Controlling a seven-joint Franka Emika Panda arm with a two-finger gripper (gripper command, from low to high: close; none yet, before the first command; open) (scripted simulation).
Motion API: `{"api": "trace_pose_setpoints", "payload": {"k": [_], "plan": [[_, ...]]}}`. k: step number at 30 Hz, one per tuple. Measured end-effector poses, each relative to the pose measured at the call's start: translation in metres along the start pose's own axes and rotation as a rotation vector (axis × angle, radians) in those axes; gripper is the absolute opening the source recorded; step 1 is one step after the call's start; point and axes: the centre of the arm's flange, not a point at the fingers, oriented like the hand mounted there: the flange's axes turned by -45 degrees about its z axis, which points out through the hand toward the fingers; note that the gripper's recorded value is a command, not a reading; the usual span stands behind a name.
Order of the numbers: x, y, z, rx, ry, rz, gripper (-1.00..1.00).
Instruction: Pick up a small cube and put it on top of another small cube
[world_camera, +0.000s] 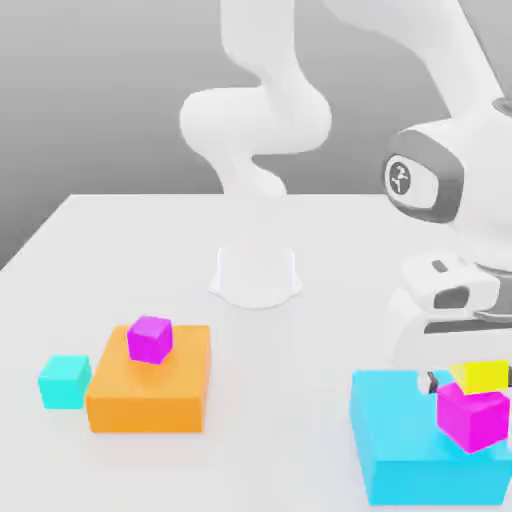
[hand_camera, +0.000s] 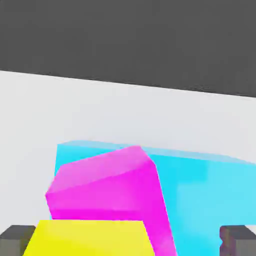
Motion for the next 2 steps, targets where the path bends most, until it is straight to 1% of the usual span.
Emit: {"api": "trace_pose_setpoints", "payload": {"k": [2], "plan": [[0.001, 0.000, -0.017, -0.002, 0.001, 0.000, 1.00]]}}
